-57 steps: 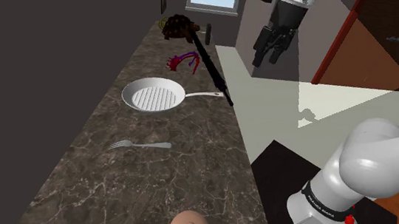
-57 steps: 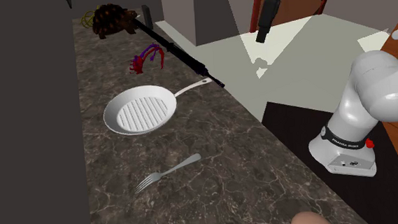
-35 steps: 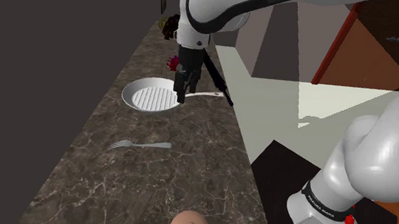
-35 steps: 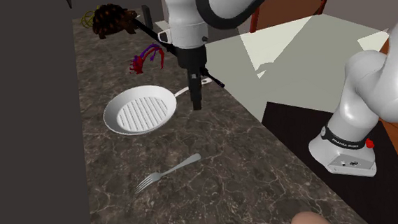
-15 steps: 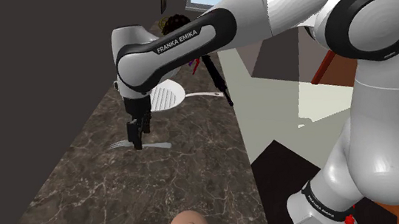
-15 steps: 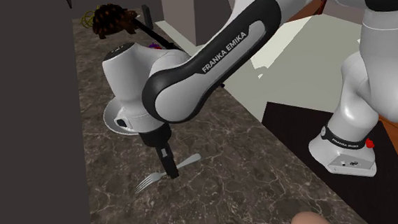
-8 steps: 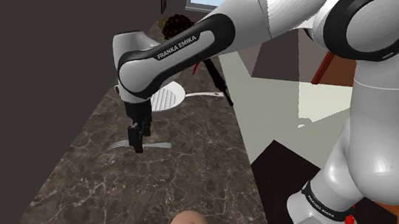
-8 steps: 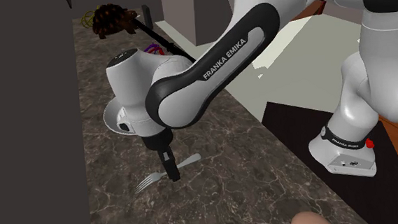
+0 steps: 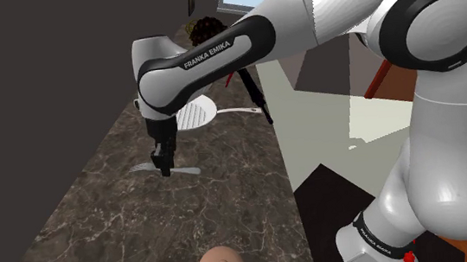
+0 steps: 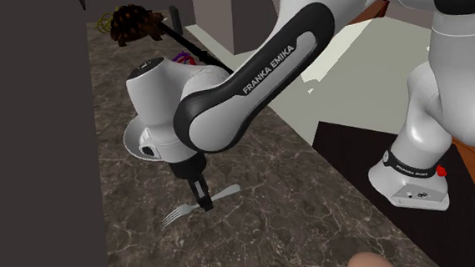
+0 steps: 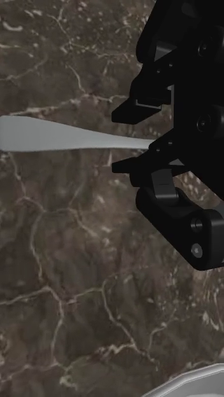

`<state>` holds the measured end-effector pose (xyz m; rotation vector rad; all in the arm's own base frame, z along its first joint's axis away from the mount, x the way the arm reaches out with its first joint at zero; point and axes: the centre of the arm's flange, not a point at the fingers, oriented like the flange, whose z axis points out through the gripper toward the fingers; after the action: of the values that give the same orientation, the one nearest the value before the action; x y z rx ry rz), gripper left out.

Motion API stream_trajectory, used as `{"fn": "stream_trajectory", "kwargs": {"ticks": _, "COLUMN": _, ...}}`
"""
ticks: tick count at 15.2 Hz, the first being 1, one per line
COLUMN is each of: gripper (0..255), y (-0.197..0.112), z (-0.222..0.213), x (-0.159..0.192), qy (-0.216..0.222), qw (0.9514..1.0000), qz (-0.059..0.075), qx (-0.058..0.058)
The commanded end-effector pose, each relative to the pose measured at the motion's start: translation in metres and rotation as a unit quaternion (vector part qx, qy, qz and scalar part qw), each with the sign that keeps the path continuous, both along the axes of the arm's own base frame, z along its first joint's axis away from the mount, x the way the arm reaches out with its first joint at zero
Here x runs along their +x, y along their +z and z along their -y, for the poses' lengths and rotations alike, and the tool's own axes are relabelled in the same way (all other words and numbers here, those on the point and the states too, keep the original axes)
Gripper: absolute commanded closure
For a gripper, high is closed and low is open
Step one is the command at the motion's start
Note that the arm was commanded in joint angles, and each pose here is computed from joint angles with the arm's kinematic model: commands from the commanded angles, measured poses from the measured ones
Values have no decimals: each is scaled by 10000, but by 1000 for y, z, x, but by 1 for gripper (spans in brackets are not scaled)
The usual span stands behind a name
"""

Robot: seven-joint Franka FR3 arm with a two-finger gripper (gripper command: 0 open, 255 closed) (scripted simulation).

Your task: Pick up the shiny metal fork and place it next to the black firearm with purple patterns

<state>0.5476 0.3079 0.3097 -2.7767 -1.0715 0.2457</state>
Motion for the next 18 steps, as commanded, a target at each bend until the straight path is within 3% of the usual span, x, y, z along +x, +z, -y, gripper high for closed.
{"fn": "stream_trajectory", "kwargs": {"ticks": 1, "gripper": 255, "y": -2, "z": 1, "x": 0, "qy": -4, "qw": 10000, "qz": -12, "qx": -7}}
{"fn": "stream_trajectory", "kwargs": {"ticks": 4, "gripper": 255, "y": -2, "z": 1, "x": 0, "qy": -4, "qw": 10000, "qz": -12, "qx": -7}}
{"fn": "stream_trajectory", "kwargs": {"ticks": 18, "gripper": 255, "y": 72, "z": 1, "x": 0, "qy": -4, "qw": 10000, "qz": -12, "qx": -7}}
